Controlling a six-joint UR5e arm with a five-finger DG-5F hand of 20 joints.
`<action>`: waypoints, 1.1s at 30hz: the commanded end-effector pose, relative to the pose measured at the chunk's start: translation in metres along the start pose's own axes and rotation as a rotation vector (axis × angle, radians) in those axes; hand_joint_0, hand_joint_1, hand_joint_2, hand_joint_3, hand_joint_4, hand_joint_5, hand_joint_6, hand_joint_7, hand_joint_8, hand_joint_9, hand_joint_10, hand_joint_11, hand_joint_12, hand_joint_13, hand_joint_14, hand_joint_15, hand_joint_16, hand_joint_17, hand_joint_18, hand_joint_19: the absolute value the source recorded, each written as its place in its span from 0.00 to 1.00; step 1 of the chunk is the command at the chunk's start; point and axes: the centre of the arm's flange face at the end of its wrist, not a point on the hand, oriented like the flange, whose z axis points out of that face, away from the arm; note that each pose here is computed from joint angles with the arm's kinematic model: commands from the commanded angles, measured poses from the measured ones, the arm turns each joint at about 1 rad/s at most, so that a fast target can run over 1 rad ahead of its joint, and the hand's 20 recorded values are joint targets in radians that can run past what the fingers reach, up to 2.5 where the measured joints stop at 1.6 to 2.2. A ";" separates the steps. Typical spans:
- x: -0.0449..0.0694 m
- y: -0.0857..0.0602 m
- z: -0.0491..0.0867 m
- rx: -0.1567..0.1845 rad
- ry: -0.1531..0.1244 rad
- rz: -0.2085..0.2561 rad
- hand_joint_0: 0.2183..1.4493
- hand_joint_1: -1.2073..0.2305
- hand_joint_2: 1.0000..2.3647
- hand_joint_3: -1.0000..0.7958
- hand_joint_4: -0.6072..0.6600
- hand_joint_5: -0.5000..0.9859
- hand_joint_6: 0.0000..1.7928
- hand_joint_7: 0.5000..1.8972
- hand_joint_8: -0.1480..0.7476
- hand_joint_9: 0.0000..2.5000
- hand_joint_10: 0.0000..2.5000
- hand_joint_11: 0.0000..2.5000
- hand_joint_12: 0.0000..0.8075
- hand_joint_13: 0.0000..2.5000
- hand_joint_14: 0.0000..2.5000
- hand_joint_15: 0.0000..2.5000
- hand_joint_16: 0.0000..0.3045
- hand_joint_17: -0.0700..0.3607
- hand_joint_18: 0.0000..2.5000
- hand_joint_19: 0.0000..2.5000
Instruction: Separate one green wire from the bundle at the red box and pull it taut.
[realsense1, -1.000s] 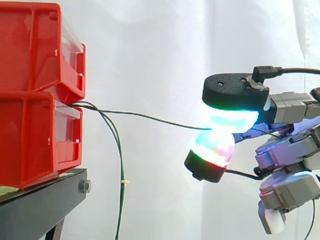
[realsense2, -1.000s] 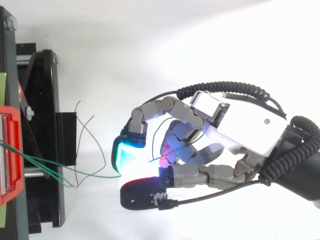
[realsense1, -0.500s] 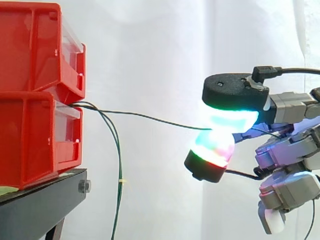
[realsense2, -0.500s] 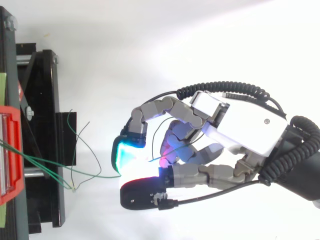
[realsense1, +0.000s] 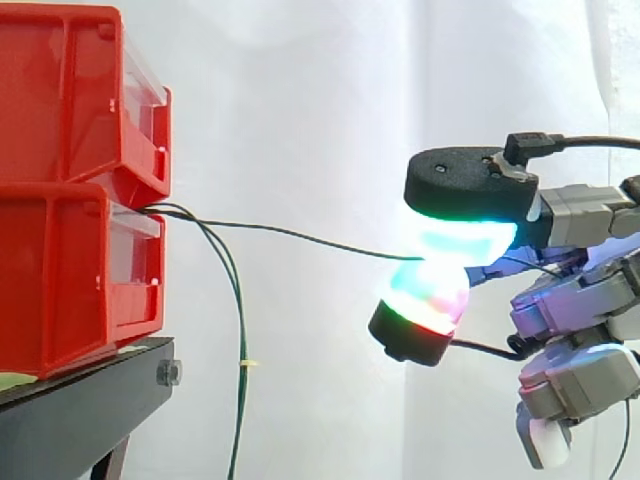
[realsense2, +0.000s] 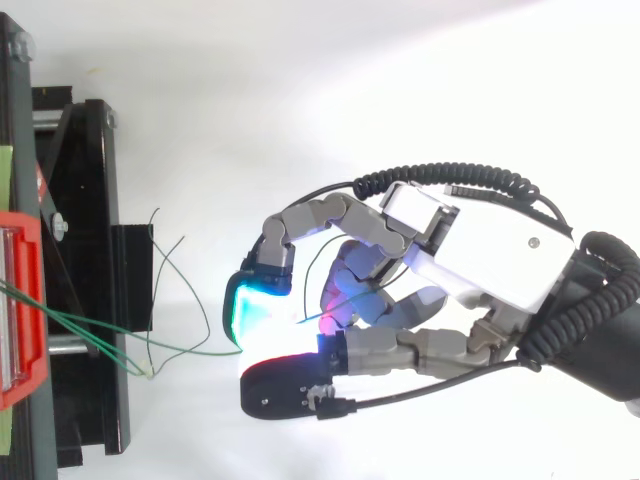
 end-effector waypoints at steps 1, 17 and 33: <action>0.000 0.001 0.000 -0.001 0.000 0.001 0.30 0.33 0.01 0.47 0.50 0.26 0.52 0.45 0.43 0.54 0.64 0.55 0.36 0.57 0.01 0.61 0.11 0.33 0.33 0.36; -0.001 0.000 0.001 -0.001 -0.002 0.001 0.30 0.33 0.01 0.47 0.50 0.25 0.52 0.45 0.43 0.54 0.64 0.56 0.37 0.57 0.01 0.62 0.11 0.33 0.33 0.36; 0.000 0.000 0.000 0.000 0.000 0.000 0.30 0.33 0.01 0.47 0.49 0.25 0.52 0.44 0.44 0.54 0.63 0.55 0.36 0.57 0.01 0.62 0.11 0.33 0.33 0.36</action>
